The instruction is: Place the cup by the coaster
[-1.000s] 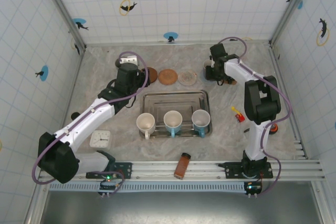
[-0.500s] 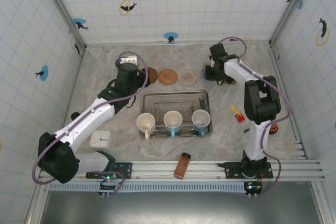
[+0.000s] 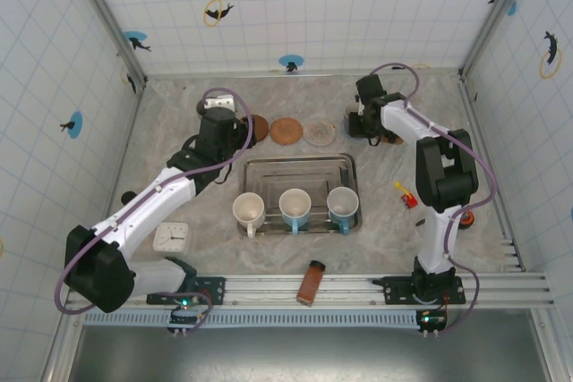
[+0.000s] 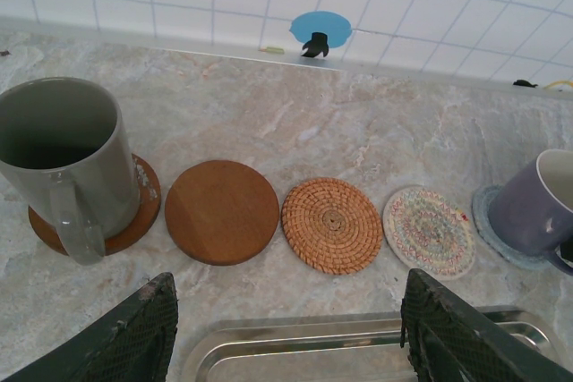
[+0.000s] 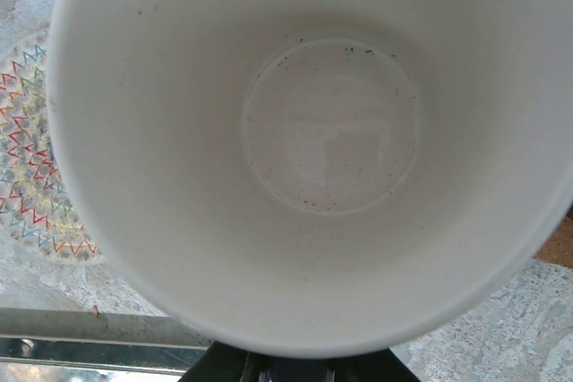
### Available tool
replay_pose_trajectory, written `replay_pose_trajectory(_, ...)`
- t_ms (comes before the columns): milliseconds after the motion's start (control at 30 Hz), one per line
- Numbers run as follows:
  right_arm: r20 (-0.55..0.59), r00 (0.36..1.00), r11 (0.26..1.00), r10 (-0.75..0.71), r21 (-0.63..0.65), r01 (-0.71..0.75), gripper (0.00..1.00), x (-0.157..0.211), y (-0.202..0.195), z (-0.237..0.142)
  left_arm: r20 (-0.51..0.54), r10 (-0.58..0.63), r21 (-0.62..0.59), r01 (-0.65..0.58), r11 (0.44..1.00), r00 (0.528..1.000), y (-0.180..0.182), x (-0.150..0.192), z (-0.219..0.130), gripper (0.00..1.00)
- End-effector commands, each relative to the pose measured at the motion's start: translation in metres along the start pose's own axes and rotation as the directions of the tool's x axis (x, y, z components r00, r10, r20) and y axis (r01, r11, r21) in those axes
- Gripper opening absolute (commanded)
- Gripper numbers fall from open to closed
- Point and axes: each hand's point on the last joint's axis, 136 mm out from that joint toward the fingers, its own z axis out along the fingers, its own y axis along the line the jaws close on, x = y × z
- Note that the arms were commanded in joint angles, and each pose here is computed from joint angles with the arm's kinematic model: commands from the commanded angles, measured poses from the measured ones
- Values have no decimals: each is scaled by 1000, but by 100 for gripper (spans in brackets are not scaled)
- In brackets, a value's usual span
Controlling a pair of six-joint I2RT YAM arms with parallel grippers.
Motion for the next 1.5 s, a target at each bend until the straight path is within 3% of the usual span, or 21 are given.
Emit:
replay_pose_trajectory(0, 129, 992, 999, -8, -32, 12, 0, -38, 14, -31, 31, 15, -6, -15, 1000, 999, 0, -10, 0, 66)
replay_pose_trajectory(1467, 73, 997, 1000, 14, -24, -13, 0, -3, 13, -22, 40, 9, -4, -9, 1000, 999, 1, -11, -7, 66)
